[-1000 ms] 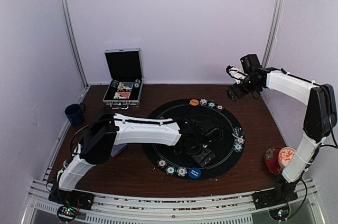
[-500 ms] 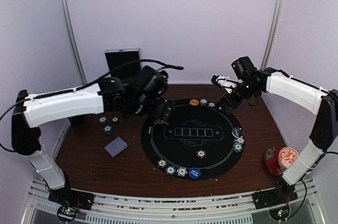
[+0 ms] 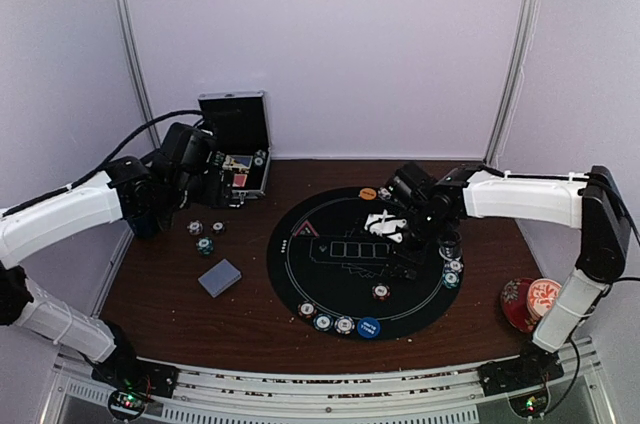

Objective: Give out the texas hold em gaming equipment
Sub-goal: Pick up the pile of poker chips from the poker table mat.

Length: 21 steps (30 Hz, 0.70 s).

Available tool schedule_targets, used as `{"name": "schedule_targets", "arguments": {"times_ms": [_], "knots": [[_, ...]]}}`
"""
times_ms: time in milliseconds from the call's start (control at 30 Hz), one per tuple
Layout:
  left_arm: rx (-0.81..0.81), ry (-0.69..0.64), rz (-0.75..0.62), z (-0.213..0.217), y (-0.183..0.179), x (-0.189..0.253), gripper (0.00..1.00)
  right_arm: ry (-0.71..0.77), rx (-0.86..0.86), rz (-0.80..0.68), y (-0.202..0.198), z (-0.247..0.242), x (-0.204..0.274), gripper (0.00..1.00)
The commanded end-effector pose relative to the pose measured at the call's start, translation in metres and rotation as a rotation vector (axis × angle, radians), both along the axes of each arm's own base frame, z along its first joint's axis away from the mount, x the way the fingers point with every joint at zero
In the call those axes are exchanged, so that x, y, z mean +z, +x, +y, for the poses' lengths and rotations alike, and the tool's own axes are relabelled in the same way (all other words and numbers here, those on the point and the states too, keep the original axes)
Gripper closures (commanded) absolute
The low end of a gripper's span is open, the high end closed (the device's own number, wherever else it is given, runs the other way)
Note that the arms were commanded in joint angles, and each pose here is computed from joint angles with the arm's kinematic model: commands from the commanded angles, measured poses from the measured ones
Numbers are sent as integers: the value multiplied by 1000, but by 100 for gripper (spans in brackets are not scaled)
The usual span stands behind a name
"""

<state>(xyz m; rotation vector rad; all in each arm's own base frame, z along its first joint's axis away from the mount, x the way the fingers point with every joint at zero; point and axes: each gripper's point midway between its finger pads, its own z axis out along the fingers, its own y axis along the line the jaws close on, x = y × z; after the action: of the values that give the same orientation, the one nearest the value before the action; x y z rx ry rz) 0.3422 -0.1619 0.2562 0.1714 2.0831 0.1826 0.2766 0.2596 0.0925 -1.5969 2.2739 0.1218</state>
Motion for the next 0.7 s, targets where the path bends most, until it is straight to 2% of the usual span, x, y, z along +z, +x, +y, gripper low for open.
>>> {"name": "schedule_targets", "arguments": {"times_ms": [0,200,433,667], "knots": [[-14,10,69,1,18,-32,2,-62,79,-3,-15,10,-22,0],[4,50,115,7,20,-55,2,-105,118,32,-25,18,-47,0],[25,58,102,13,21,-50,2,-129,120,34,-24,18,-63,0],[25,70,116,13,22,-57,2,-147,151,86,-32,18,-76,8]]}}
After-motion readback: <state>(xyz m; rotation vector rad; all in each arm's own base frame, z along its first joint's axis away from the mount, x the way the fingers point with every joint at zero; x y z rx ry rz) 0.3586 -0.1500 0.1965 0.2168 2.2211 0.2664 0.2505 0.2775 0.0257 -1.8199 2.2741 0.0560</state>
